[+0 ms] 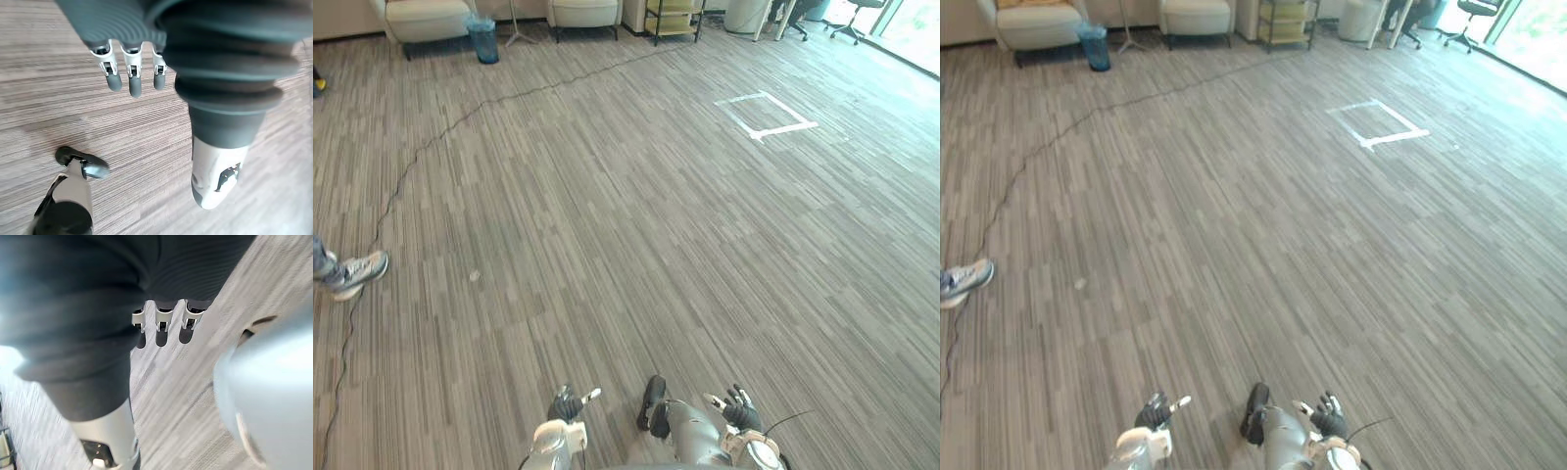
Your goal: Pick up cushions and gather them together orderly.
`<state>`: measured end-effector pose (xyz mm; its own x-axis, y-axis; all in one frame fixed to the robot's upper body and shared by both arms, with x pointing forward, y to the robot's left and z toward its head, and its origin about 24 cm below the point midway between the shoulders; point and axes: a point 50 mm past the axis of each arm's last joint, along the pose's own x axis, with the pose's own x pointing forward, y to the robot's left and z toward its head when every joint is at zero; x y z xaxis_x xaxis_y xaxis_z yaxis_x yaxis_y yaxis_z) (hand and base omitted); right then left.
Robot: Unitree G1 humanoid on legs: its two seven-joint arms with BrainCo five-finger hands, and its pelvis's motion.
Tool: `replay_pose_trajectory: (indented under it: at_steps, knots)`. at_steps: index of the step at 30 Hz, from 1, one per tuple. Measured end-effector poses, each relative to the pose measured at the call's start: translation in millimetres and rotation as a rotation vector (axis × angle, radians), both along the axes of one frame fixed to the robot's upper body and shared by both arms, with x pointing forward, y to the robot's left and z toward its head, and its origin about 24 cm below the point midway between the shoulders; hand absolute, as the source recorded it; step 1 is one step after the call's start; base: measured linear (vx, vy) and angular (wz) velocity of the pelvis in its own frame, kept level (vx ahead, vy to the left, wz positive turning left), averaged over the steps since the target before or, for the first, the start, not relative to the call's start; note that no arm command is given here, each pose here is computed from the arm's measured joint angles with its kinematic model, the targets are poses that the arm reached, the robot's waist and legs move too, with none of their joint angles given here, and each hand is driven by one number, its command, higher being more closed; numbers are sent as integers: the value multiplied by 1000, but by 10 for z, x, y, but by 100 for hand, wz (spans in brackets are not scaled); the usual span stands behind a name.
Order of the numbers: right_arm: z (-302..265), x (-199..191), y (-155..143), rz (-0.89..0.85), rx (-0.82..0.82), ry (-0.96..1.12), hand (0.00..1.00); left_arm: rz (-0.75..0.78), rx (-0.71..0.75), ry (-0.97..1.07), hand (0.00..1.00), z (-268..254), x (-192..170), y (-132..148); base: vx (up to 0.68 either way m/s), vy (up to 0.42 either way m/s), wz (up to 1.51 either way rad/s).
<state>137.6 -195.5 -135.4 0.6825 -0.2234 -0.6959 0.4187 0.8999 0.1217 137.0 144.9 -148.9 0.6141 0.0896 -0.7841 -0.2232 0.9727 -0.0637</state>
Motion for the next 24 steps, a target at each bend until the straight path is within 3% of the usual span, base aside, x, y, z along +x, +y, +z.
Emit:
replay_pose_trajectory:
  at_steps: [4,7,9,18,24]
  knots:
    - [37,108,75,25,10,-26,0,62,-1,-8,0,9,11,82,750,-114,-103]
    - [-12,106,355,89,64,0,0,77,39,-74,0,91,125,230,700,35,-112]
    - [-19,112,388,93,73,6,0,86,48,-113,0,132,161,253,572,146,-145]
    - [-132,-146,530,160,87,98,0,124,91,-69,0,83,11,436,741,384,-118]
    - [-54,-17,462,184,52,34,0,87,58,-21,0,27,19,280,465,244,-64]
